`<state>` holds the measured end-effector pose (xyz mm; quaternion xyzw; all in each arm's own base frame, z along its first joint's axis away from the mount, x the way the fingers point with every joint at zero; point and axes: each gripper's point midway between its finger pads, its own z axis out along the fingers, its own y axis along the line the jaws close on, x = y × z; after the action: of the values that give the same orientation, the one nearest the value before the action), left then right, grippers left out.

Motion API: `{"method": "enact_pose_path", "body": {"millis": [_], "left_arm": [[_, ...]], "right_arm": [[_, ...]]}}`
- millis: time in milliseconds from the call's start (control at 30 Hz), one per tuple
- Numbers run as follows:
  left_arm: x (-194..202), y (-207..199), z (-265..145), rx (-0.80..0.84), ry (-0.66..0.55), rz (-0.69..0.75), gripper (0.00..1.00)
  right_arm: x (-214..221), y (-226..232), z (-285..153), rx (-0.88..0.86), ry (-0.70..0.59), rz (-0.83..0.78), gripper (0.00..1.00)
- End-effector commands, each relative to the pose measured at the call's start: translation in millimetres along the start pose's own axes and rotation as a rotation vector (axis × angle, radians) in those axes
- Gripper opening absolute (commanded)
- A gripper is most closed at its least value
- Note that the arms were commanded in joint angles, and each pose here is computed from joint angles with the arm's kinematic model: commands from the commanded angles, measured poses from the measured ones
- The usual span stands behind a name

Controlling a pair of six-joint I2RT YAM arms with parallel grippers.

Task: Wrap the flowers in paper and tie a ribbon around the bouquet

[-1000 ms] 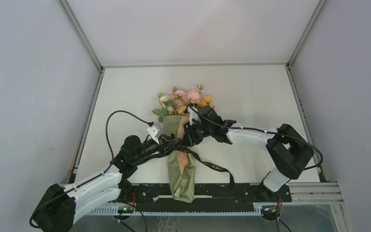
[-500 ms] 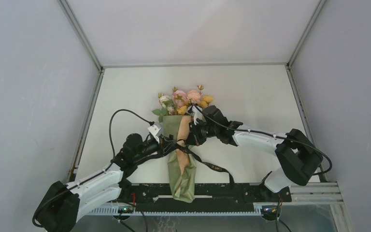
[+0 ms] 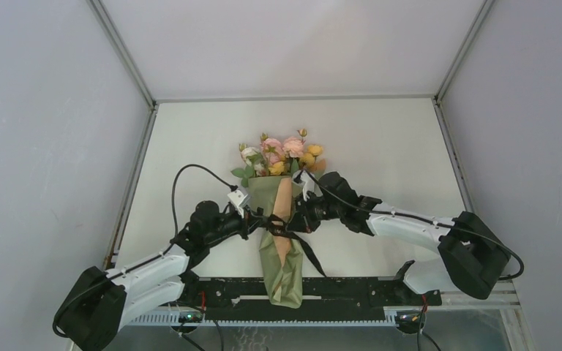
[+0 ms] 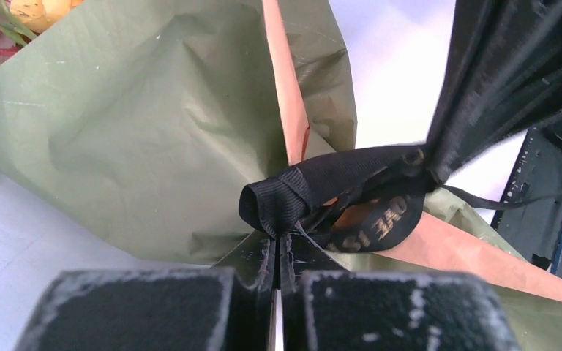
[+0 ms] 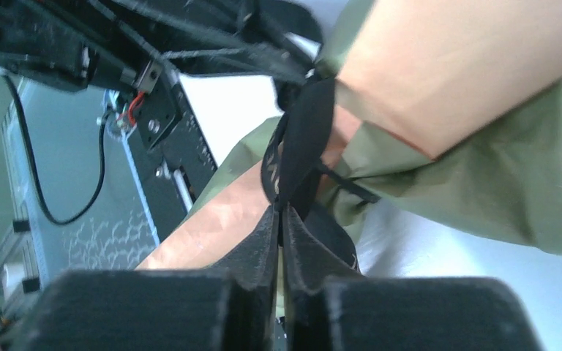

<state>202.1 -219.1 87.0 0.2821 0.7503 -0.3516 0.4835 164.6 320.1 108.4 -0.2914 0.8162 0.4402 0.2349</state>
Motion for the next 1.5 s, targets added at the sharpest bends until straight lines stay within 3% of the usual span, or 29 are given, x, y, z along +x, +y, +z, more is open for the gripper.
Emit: {"method": "enact_pose_path", "body": {"millis": [0, 133, 267, 333, 467, 600, 767, 1000, 1467], "left_arm": [[-25.8, 2.5, 4.2, 0.01, -0.085, 0.097, 0.0], [-17.6, 2.6, 2.5, 0.013, -0.073, 0.107, 0.0], [-14.7, 1.0, 0.6, 0.021, -0.078, 0.114, 0.0], [-14.2, 2.0, 0.3, 0.015, -0.08, 0.115, 0.0], [-15.1, 1.8, -0.9, 0.014, -0.087, 0.121, 0.0], [-15.5, 1.6, -1.6, 0.013, -0.088, 0.118, 0.0], [-14.7, 1.8, -1.5, 0.012, -0.085, 0.121, 0.0], [-14.0, 2.7, -1.2, 0.008, -0.081, 0.117, 0.0], [-11.7, 3.8, -0.8, 0.004, -0.071, 0.113, 0.0]], "right_arm": [[-4.0, 23.2, 3.7, -0.105, 0.013, -0.062, 0.2], [-28.8, 9.8, -15.9, -0.069, -0.003, -0.091, 0.47], [-50.8, 2.8, -27.9, -0.058, -0.017, -0.12, 0.53], [-59.6, -4.4, -24.2, -0.024, -0.025, -0.124, 0.51], [-60.8, -33.4, -11.0, 0.095, -0.012, -0.063, 0.29], [-53.4, -32.9, 0.7, 0.075, 0.014, -0.052, 0.19], [-43.5, -40.8, 17.9, 0.063, 0.047, -0.038, 0.18], [-32.4, -8.4, 35.9, -0.193, 0.096, -0.018, 0.17], [-38.6, 13.7, 52.6, -0.348, 0.06, -0.067, 0.28]]}}
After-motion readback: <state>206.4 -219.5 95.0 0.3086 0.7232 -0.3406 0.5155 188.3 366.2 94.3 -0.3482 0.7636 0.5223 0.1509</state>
